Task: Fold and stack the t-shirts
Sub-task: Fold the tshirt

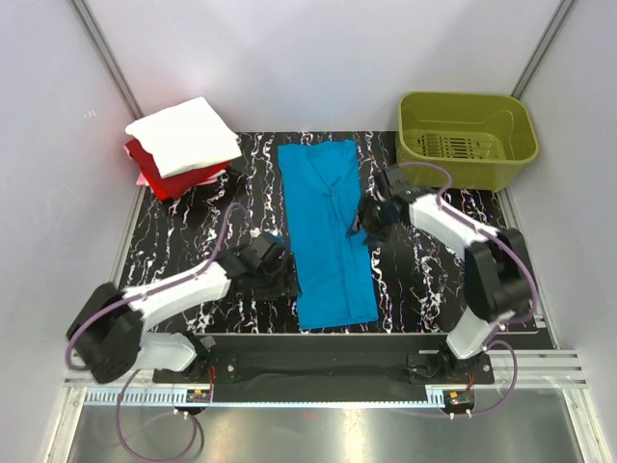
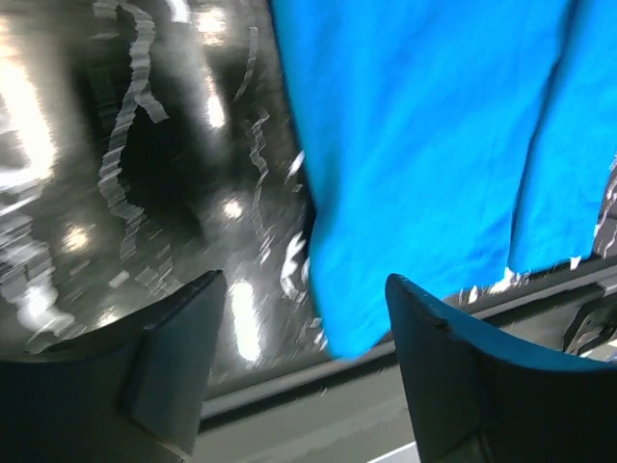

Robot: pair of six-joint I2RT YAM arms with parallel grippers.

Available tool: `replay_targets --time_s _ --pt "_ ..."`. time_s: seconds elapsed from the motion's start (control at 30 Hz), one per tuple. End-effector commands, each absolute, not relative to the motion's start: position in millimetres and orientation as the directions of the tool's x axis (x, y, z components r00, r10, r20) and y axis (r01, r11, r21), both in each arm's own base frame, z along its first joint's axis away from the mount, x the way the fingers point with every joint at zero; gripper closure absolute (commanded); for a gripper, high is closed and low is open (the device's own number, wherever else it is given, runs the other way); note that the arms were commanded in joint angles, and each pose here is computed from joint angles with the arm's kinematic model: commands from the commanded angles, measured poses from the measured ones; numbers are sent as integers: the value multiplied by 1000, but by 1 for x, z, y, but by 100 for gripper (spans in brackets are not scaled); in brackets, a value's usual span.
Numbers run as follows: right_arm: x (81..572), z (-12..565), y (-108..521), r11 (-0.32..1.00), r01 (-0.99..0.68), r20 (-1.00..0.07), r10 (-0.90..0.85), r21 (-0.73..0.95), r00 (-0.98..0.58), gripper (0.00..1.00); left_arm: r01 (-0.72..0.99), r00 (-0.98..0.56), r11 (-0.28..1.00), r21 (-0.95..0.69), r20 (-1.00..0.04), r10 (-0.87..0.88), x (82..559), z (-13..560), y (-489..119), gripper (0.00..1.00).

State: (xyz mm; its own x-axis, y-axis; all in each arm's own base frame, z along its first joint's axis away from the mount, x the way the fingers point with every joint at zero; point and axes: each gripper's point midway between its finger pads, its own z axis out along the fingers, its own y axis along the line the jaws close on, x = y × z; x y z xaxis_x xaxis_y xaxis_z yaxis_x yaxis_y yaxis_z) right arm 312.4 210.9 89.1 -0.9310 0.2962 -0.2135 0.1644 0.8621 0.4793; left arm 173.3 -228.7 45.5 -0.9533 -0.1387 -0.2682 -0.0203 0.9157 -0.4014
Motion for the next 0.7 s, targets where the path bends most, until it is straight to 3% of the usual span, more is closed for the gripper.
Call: replay_targets --time_s 0.0,0.13,0.23,0.27,0.4,0.67 --pt "360 98 232 866 71 -290 242 495 -926 41 25 -902 949 -315 -417 -114 184 93 -198 25" --pt "393 78 242 888 57 -281 205 457 -938 49 21 -862 968 -250 -495 -109 181 124 -160 20" --pt "415 65 243 900 65 -272 198 431 -942 62 0 -821 980 -198 -559 -113 177 149 -127 17" --pt "425 61 243 903 67 -275 199 425 -940 69 -21 -805 981 -191 -579 -130 171 158 -112 11" --pt "437 49 240 911 84 -269 206 404 -941 77 -31 -707 983 -183 -691 -151 168 197 -83 1" --pt "431 34 253 879 134 -196 247 458 -949 86 29 -601 962 -272 -773 -201 169 226 -83 1"
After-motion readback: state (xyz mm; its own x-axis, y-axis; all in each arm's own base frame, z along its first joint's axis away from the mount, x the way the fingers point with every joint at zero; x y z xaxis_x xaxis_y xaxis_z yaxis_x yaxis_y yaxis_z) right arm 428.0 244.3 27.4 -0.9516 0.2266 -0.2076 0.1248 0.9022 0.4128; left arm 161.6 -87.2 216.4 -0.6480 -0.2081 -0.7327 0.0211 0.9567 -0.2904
